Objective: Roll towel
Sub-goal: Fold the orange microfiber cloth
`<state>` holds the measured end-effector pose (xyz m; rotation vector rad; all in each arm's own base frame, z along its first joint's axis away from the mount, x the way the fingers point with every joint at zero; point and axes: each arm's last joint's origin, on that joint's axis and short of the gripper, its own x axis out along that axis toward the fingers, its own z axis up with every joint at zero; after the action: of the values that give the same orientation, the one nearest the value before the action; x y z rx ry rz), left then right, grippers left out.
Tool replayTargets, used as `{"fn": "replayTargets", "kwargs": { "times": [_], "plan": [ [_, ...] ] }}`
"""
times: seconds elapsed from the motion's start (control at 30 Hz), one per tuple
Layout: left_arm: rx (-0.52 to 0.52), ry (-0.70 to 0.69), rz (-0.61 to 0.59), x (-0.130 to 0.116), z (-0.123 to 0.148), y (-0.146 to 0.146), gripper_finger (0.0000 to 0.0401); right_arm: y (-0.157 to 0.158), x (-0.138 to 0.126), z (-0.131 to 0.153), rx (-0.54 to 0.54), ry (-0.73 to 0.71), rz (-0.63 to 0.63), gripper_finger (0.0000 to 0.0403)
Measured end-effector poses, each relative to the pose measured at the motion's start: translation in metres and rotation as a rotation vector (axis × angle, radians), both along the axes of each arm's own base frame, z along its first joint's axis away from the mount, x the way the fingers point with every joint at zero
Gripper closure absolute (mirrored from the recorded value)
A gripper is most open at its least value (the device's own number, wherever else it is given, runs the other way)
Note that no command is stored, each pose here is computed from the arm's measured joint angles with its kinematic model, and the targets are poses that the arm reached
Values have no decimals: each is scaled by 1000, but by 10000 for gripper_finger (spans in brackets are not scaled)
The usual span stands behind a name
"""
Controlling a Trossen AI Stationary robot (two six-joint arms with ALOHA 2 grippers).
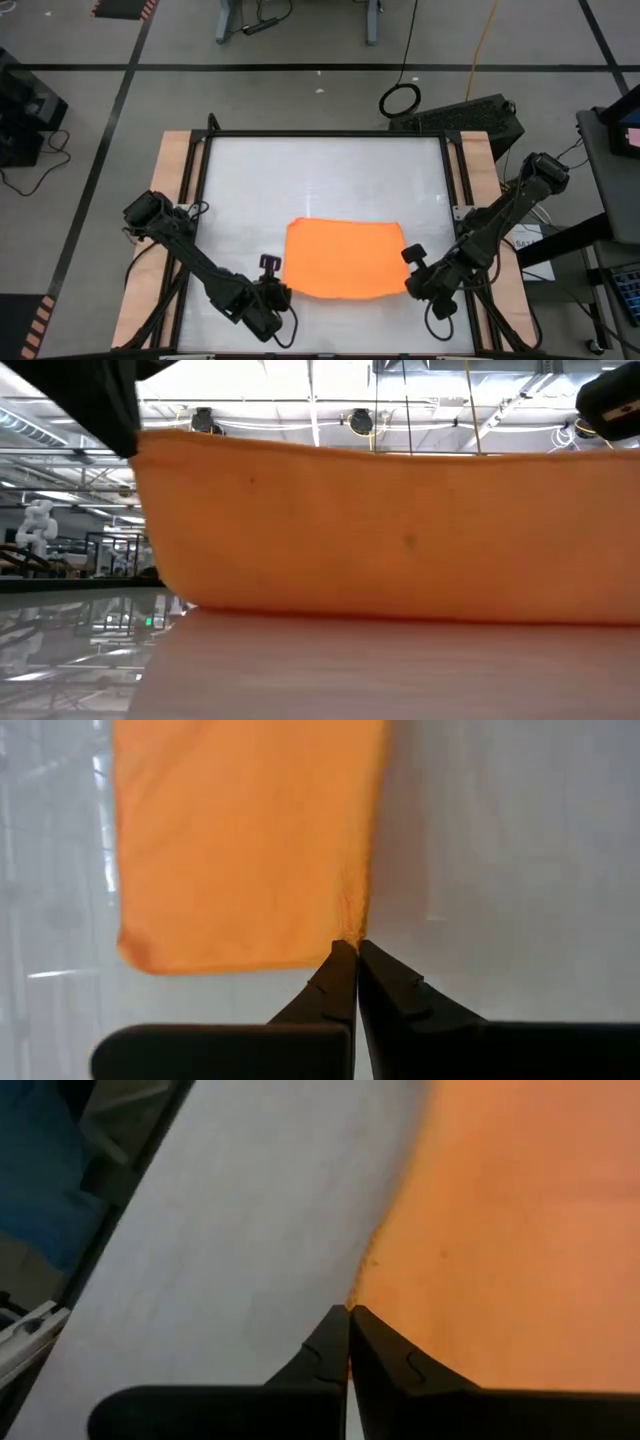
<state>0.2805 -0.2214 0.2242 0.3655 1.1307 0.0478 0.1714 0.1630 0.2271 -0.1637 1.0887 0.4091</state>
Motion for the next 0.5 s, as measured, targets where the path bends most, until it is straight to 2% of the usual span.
{"fn": "replayTargets", "kwargs": {
  "times": [0.2, 0.37, 0.5],
  "plan": [
    [103, -10, 64, 7, 0, 18, 391, -15, 4, -2, -166, -57, -106, 403],
    [176, -2, 142, 17, 1, 43, 391, -35, 9, -4, -310, -46, -216, 403],
    [211, 37, 217, 27, 1, 68, 391, -51, 13, -6, -375, -11, -280, 402]
  ]
}}
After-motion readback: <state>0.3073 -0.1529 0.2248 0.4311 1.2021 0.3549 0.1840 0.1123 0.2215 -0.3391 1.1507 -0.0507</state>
